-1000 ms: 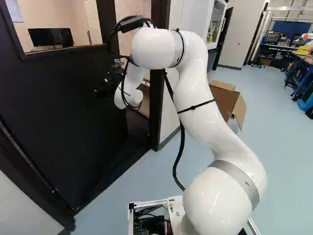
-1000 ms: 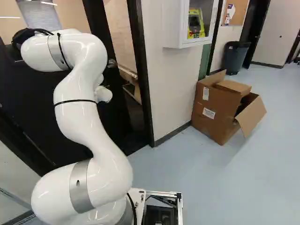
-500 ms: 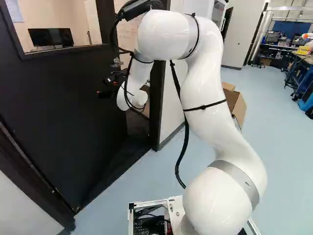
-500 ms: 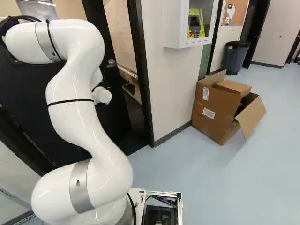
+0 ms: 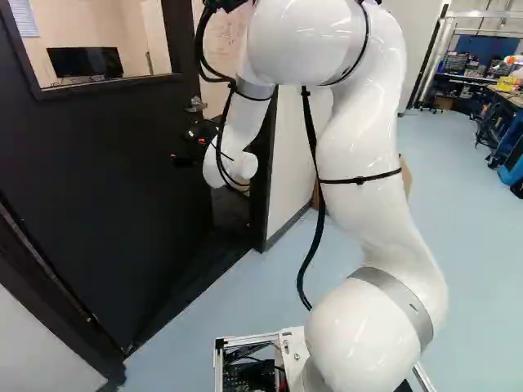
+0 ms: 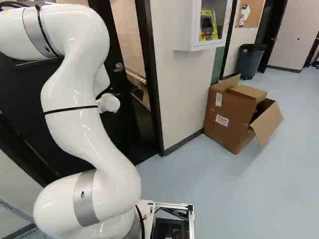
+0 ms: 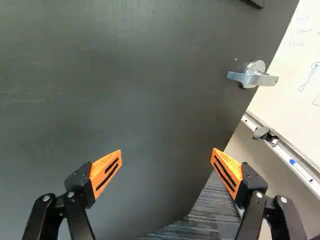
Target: Open the door and move inside
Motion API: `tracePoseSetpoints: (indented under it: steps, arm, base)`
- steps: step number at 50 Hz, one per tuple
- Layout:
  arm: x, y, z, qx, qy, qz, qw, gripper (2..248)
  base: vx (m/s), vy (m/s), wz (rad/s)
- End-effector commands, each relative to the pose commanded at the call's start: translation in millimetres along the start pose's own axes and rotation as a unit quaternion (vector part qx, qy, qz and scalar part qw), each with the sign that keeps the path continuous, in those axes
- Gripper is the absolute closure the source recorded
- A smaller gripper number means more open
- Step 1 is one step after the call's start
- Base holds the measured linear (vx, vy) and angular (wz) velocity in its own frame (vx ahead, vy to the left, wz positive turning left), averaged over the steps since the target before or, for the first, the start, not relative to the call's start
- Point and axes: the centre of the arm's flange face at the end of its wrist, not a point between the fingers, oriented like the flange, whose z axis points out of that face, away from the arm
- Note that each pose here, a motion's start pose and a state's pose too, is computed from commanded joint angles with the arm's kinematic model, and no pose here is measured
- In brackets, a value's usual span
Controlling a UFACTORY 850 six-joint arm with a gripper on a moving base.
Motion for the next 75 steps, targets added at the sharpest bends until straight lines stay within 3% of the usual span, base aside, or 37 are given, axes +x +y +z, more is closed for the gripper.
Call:
tracePoseSetpoints:
  steps: [45, 75]
  arm:
    - [-9.1, 25.3, -86, -0.049, -0.027, 0.018, 0.9983, 3]
    - [-16.7, 37.0, -147, -0.093, -0.041, 0.034, 0.9942, 3]
  base:
    - [0.0, 0.0, 0.0]
    - [0.0, 0.0, 0.0]
